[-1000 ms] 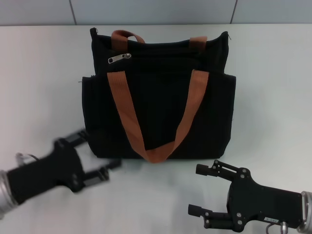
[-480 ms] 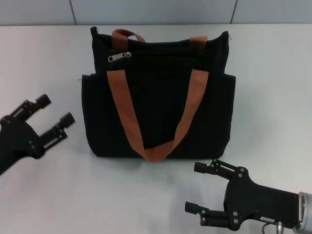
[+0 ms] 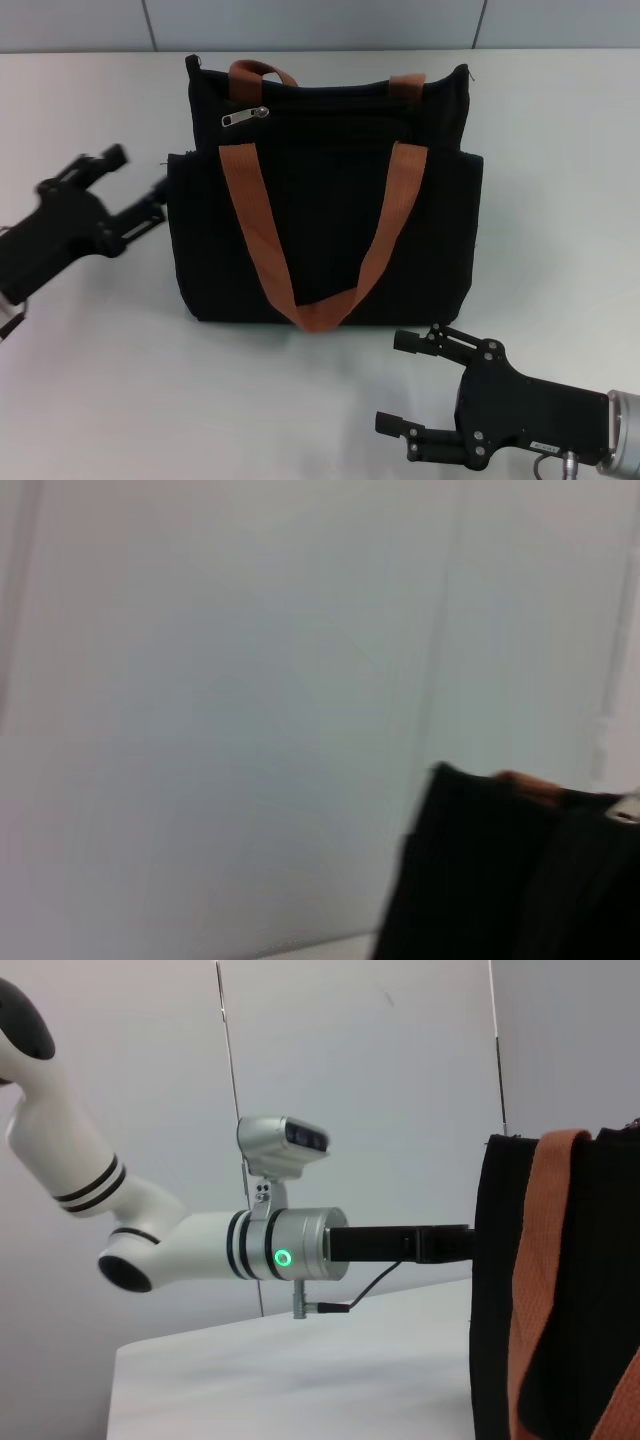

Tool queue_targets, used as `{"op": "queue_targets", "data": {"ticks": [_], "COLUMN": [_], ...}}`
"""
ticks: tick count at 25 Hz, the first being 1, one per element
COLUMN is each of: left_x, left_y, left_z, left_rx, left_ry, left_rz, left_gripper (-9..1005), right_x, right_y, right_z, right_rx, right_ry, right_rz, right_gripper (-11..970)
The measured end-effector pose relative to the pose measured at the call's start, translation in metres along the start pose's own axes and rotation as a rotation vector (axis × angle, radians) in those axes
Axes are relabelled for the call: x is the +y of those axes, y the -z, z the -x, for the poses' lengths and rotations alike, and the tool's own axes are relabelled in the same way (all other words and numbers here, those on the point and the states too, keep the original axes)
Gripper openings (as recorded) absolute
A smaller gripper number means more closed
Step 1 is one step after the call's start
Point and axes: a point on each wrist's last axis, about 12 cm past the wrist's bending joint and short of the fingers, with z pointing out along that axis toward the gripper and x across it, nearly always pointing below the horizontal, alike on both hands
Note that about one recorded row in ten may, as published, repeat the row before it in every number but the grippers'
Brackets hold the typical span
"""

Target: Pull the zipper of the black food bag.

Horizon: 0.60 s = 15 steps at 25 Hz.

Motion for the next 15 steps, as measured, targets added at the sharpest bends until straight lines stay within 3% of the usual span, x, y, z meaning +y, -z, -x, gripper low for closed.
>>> {"op": "queue_targets", "data": {"ticks": [5,15], "left_x": [-0.006,-0.008], "left_y": [-0.022,-0.048], "left_z": [0.008,0.018], "left_rx": [0.023,-0.042], "left_ry": [-0.042,-0.047], "left_rz": [-0.121,-0.121], "left_gripper": [770,764], "right_x": [0.000,-0.001], "right_y": [0.000,-0.003], "right_z": [-0.001,0.000], "right_rx": [0.003,0.003], "right_ry": [0.000,0.015], "right_rz": [-0.003,0.001], "right_gripper": [834,835]}}
